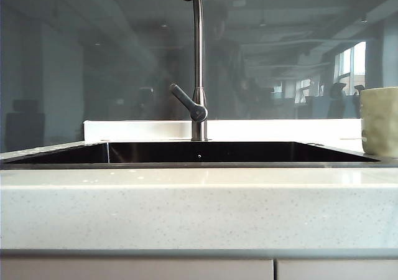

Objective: Pick up the mug next to the sink, go to the faucet to get some water, pour the water into the sink, and finally put the mug back to its place.

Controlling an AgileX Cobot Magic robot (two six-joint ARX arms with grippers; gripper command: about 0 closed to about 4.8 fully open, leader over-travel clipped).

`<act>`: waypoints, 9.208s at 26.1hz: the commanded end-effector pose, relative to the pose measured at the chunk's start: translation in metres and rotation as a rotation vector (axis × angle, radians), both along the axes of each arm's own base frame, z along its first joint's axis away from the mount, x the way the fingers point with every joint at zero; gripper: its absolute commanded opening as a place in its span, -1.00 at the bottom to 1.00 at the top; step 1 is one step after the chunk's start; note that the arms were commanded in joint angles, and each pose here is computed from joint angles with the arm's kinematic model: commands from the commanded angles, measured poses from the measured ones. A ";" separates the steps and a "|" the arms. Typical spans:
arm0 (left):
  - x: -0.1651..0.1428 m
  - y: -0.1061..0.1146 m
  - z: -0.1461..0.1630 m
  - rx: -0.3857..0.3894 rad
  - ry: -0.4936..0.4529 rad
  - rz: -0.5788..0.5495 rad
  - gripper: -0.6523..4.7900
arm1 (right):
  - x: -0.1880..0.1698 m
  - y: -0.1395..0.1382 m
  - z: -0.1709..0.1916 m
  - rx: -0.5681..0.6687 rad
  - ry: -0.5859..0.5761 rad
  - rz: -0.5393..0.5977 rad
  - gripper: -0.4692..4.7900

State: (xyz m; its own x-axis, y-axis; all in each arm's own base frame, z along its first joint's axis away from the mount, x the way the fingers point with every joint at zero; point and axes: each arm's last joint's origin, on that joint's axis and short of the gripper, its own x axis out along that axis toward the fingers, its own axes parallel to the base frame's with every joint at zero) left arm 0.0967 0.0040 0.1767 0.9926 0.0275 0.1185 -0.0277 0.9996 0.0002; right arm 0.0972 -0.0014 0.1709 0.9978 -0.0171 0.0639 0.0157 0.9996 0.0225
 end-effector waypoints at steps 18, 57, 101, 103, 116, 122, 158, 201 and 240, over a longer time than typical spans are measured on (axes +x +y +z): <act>0.000 0.000 0.002 -0.005 -0.015 -0.003 -0.77 | -0.002 -0.001 0.012 0.145 -0.101 -0.020 -0.86; 0.000 0.000 0.002 -0.005 -0.015 -0.003 -0.77 | 0.092 -0.066 -0.004 -0.014 0.221 -0.046 -0.12; 0.000 0.000 0.002 -0.053 -0.018 -0.010 -0.77 | 0.130 -0.068 0.023 0.176 -0.029 0.030 -0.84; 0.000 0.000 0.002 -0.097 -0.020 -0.015 -0.78 | 0.135 -0.066 0.036 0.233 -0.075 0.056 -0.84; 0.022 0.000 0.021 -0.216 -0.098 -0.084 -0.78 | 0.195 0.023 0.133 0.348 0.042 0.356 -0.84; 0.100 0.000 0.052 -0.172 -0.059 -0.216 -0.78 | 0.212 0.061 0.173 0.351 0.088 0.340 -0.84; 0.451 -0.102 0.033 -0.116 -0.039 -1.194 1.00 | 0.325 0.157 0.197 0.295 0.080 0.509 -0.84; 0.444 -0.112 0.045 -0.034 -0.081 -1.359 1.00 | 0.324 0.159 0.206 0.301 0.015 0.523 -0.84; 0.456 -0.109 0.038 0.037 -0.158 -1.018 1.00 | 0.324 0.159 0.204 0.277 0.023 0.518 -0.84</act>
State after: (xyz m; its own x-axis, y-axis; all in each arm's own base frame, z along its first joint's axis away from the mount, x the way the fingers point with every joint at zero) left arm 0.5529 -0.1054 0.2083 0.5063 -0.8352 0.2145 0.8455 0.5298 0.0670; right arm 0.4258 0.1586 0.3567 0.8872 0.4613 0.0040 -0.4427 0.8488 0.2892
